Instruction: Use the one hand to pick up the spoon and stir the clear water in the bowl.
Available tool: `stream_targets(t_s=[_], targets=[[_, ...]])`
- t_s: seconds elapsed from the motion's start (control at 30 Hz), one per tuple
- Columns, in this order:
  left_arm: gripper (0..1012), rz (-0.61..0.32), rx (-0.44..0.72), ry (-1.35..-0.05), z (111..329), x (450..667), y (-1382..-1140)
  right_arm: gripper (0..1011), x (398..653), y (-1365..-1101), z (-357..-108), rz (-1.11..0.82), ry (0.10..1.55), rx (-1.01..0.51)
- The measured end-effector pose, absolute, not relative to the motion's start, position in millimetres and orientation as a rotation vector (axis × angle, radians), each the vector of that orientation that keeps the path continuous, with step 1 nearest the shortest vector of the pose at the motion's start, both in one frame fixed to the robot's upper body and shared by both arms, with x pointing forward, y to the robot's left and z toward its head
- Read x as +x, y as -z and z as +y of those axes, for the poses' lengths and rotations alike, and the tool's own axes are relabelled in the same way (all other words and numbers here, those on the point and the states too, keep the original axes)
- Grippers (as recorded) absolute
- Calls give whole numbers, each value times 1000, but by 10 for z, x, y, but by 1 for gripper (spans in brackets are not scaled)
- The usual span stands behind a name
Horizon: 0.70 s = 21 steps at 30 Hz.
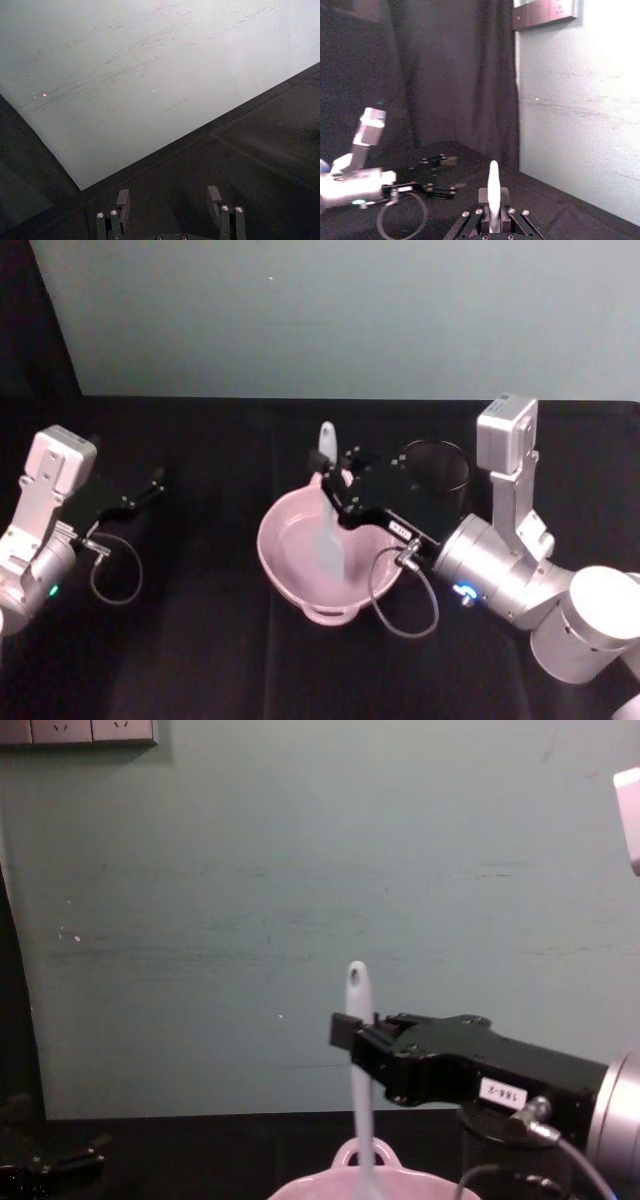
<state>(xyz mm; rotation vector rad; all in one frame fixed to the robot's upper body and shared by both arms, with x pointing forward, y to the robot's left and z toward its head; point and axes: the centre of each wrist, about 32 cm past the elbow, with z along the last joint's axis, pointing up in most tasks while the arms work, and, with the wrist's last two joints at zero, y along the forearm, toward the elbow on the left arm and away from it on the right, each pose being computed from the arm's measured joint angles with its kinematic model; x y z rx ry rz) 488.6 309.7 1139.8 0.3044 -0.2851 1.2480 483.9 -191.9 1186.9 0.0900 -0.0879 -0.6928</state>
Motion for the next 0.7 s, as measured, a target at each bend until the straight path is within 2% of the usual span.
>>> stream_targets(t_s=[0.33, 0.7], targets=[[1011, -285, 304, -1248, 3096, 4886, -11398, 121, 4814, -11801, -1678, -65, 624, 98], [1011, -285, 304, -1248, 3097, 4886, -11398, 121, 5159, -11806, -1534, -103, 653, 97]])
